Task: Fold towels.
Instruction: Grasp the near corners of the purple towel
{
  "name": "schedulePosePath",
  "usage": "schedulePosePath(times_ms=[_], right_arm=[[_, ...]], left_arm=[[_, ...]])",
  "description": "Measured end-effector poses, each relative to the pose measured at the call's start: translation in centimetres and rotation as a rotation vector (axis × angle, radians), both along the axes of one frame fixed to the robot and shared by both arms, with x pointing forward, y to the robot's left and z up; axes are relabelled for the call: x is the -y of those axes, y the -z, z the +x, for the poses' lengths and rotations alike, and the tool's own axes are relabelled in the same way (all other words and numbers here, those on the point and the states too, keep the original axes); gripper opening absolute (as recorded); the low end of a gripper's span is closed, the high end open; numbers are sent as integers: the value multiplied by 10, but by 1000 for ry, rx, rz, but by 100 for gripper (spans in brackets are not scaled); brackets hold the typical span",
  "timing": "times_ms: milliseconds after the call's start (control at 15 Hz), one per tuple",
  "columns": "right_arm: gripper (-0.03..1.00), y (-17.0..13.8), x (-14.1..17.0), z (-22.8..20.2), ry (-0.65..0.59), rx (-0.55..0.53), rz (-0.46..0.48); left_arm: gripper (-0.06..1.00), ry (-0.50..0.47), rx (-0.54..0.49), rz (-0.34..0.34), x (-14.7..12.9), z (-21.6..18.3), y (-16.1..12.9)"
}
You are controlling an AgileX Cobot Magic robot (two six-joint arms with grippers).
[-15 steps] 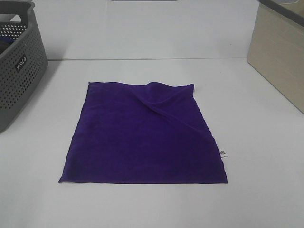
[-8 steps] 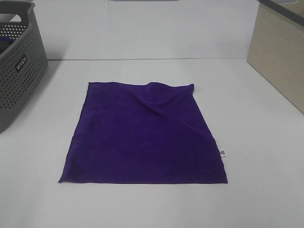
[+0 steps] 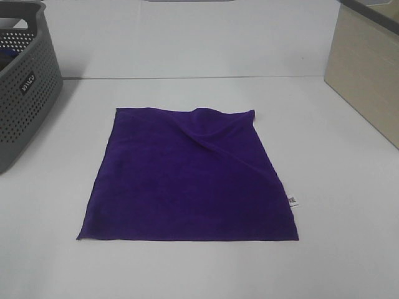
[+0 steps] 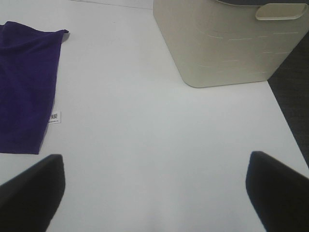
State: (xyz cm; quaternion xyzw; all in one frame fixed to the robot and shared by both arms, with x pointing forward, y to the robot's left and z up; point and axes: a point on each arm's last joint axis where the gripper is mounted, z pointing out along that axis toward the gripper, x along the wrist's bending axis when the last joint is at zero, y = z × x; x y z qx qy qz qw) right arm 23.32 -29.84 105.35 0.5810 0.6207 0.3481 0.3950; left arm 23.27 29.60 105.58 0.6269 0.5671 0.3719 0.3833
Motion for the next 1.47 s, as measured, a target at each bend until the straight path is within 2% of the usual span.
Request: schedulePosePath(times_ms=[200, 1467], right_arm=[[99, 0, -1, 0, 20, 2, 58], [99, 0, -1, 0, 22, 2, 61]], left_arm=[[99, 0, 0, 1, 0, 0, 0], [99, 0, 0, 1, 0, 0, 0]])
